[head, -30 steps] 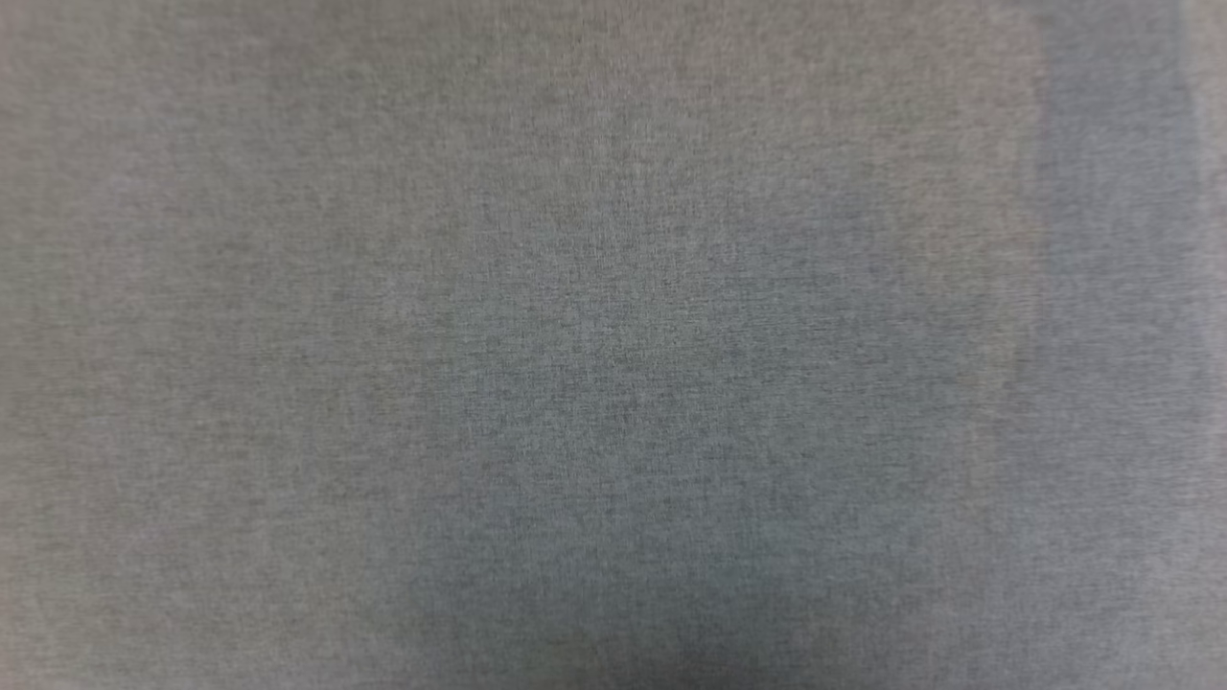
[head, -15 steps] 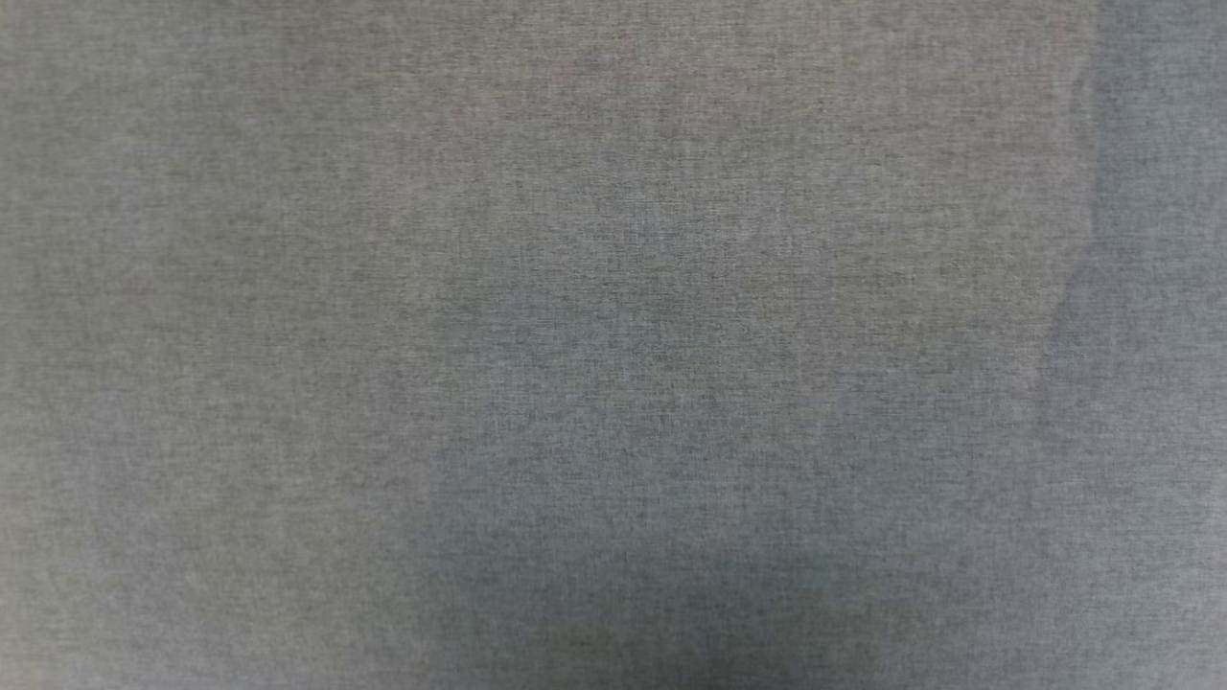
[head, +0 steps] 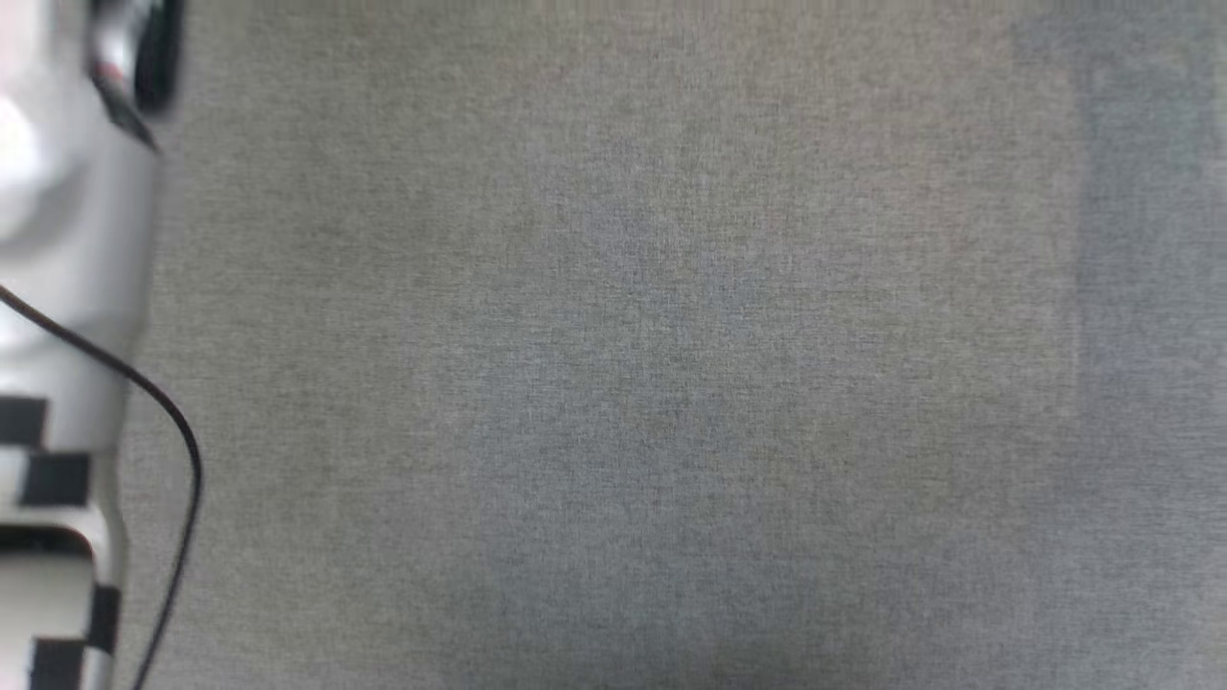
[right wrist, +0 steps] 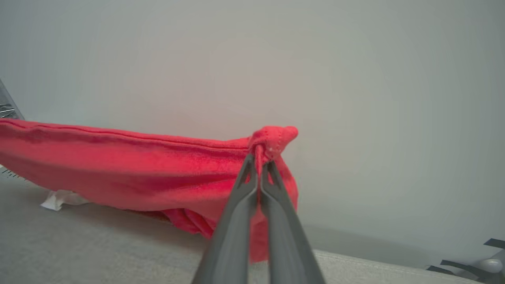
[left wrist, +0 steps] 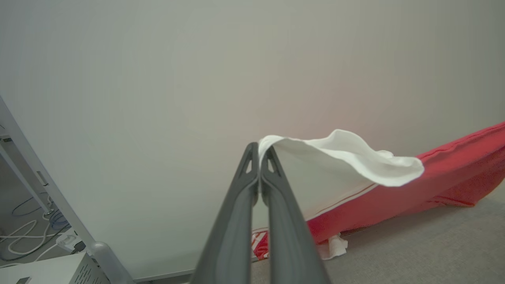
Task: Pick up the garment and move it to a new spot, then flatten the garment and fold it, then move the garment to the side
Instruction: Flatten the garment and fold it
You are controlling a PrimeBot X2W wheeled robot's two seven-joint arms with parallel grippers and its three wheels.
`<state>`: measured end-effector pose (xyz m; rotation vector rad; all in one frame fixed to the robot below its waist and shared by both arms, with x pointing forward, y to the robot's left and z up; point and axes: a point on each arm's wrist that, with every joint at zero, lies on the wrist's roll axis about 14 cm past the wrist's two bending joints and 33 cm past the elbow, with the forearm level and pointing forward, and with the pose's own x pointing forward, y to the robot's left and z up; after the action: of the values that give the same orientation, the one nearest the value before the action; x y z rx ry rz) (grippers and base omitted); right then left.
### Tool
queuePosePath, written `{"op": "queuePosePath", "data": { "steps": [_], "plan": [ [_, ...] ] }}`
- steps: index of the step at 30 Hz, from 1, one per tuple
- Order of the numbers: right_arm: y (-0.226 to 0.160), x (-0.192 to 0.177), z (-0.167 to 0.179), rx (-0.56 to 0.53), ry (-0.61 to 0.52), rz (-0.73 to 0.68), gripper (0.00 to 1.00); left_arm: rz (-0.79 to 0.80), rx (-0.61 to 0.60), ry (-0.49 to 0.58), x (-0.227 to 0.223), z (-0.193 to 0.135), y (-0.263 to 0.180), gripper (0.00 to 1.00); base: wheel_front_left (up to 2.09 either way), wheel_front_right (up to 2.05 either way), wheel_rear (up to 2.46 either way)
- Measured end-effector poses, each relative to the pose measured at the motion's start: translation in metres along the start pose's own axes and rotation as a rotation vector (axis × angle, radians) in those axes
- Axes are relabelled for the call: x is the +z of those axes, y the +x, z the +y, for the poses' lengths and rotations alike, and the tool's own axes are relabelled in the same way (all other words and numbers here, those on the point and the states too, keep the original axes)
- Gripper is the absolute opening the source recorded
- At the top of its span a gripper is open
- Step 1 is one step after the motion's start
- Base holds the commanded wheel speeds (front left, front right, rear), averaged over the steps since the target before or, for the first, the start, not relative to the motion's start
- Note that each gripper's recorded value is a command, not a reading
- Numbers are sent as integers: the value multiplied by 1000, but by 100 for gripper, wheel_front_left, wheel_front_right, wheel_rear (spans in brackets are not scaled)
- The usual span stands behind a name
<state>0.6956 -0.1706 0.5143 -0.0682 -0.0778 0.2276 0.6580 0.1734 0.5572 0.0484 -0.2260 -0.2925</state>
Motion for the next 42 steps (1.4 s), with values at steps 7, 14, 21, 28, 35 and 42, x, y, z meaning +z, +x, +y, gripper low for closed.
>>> {"op": "queuePosePath", "data": {
  "steps": [7, 14, 21, 28, 35, 42],
  "plan": [
    [-58, -24, 27, 66, 27, 104, 0, 191, 10, -95, -47, -25, -81, 0, 0, 0, 0],
    [-115, -32, 50, 102, 102, 176, 0, 328, 25, -147, -64, -41, -157, 0, 0, 0, 0],
    [-163, -42, 56, 86, 172, 244, 0, 383, 39, -157, -57, -45, -211, 0, 0, 0, 0],
    [-197, -46, 61, 55, 256, 279, 0, 420, 29, -166, -44, -55, -253, 0, 0, 0, 0],
    [-226, -48, 70, 44, 326, 298, 0, 474, -10, -169, -36, -75, -293, 0, 0, 0, 0],
    [-268, -56, 87, 73, 370, 364, 0, 612, -62, -245, -40, -101, -352, 0, 0, 0, 0]
  ]
}}
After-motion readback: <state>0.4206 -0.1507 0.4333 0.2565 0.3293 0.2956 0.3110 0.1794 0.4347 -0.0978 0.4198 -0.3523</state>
